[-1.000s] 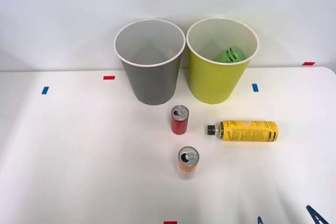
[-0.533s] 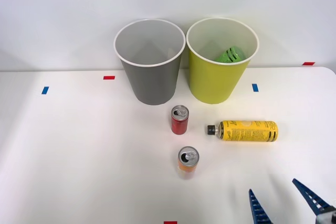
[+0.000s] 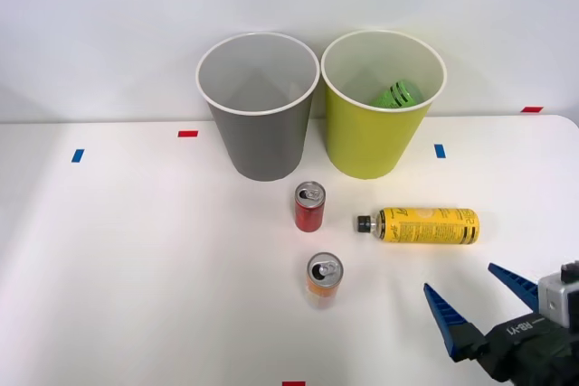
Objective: Put cans in the gray bin, plastic bottles in the light green bin
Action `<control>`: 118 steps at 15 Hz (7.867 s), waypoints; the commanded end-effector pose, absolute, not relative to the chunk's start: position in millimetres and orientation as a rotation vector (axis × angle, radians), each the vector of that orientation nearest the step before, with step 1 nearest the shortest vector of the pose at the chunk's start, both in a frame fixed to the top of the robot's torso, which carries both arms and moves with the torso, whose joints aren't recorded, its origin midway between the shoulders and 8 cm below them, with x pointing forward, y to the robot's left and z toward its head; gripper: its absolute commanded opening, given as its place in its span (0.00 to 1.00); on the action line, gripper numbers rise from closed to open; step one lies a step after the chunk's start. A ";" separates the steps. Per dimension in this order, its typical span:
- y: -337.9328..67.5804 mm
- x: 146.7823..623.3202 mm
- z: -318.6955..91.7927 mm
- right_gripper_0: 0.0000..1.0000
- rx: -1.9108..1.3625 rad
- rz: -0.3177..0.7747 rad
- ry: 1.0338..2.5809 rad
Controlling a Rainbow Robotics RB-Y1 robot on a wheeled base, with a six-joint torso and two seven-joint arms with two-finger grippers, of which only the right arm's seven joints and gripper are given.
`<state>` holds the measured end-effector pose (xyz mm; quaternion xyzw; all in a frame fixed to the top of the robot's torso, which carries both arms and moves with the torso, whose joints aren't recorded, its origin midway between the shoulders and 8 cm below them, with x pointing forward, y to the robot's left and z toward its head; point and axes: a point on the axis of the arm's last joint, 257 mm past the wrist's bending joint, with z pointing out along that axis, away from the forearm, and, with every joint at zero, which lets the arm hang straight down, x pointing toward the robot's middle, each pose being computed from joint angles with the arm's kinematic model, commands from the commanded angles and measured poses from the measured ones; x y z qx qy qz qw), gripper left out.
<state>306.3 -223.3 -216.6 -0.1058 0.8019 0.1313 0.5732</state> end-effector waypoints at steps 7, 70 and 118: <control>-214.2 334.4 -199.1 1.00 -0.477 0.218 2.073; -176.6 464.1 -293.5 1.00 -1.916 -0.430 2.111; -86.1 453.1 100.5 0.00 -0.575 0.785 1.175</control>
